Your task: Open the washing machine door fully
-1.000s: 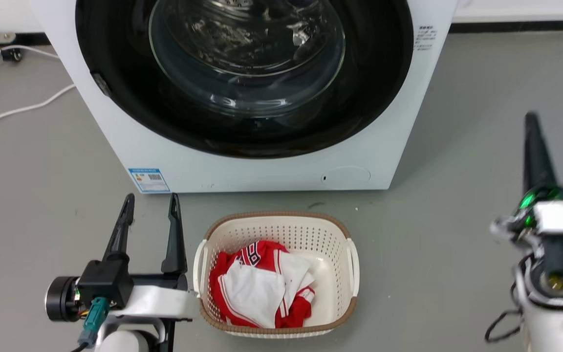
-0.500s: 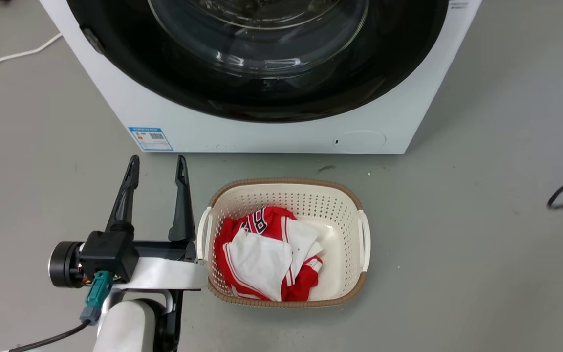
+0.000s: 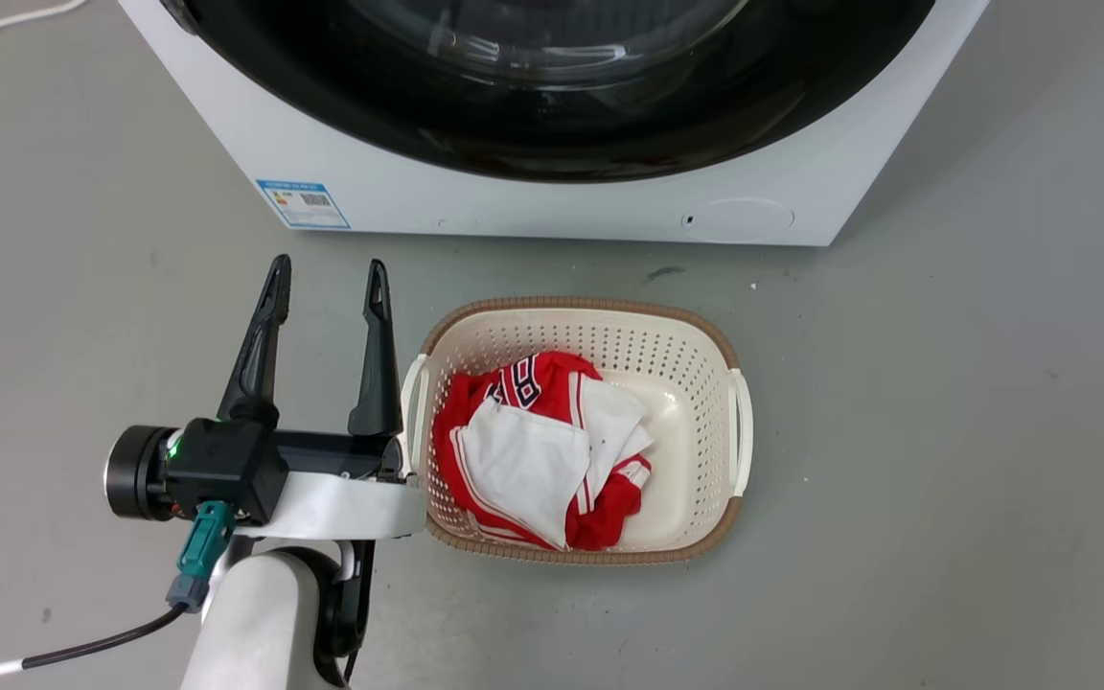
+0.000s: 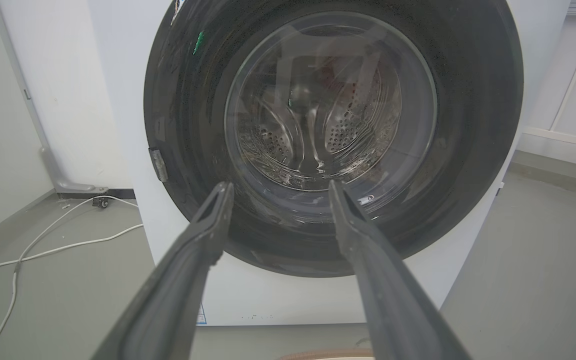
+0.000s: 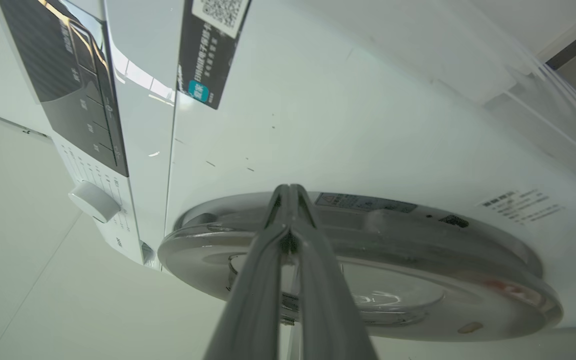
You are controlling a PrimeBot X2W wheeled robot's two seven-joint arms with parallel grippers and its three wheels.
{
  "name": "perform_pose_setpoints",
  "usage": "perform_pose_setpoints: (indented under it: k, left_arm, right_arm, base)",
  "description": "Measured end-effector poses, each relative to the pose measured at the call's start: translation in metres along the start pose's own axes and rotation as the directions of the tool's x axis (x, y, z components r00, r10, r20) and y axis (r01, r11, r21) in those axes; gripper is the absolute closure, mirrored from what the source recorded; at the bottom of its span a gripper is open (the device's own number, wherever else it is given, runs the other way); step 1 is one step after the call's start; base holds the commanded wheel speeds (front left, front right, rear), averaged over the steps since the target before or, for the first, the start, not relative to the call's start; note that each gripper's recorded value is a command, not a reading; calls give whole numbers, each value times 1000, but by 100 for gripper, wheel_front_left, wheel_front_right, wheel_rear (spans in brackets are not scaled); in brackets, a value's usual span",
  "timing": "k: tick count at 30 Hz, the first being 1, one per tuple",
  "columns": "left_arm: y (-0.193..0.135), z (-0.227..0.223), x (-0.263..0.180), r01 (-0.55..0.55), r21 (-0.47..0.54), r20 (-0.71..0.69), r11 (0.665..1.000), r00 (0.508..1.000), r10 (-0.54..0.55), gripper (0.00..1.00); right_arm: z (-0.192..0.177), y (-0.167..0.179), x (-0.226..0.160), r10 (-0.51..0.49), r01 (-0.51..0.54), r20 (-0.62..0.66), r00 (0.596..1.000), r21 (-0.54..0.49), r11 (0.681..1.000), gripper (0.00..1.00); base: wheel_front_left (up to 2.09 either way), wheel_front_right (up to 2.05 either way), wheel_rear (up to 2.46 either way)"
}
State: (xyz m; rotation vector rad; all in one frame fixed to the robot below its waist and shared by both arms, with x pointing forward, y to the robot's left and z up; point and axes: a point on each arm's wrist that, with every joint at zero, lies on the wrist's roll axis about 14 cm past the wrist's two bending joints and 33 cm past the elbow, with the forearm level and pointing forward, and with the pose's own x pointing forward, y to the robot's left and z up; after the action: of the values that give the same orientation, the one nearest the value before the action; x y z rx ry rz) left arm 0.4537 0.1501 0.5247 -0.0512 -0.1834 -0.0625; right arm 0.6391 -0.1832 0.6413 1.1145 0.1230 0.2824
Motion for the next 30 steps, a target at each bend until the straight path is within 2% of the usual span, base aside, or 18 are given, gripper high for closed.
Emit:
perform_pose_setpoints:
  k: [9,16,23,30]
  left_arm:
    - [2,-11,11,-5,-2,-10,1000,1000,5,0]
    - [3,-22,13,-10,-2,-33,1000,999,10,0]
    - [7,-31,15,-23,0,-50,1000,998,23,0]
    - [6,-34,15,-23,-4,-59,1000,998,23,0]
  right_arm:
    - [-35,-17,32,-92,77,-166,982,-94,993,100]
    - [-52,-31,48,-141,107,-229,963,-154,982,100]
    - [-60,-42,58,-163,121,-266,950,-168,978,100]
    - [-72,-40,57,-150,112,-356,922,-124,986,100]
  base:
    - [0,0,0]
    - [0,0,0]
    - [0,0,0]
    - [0,0,0]
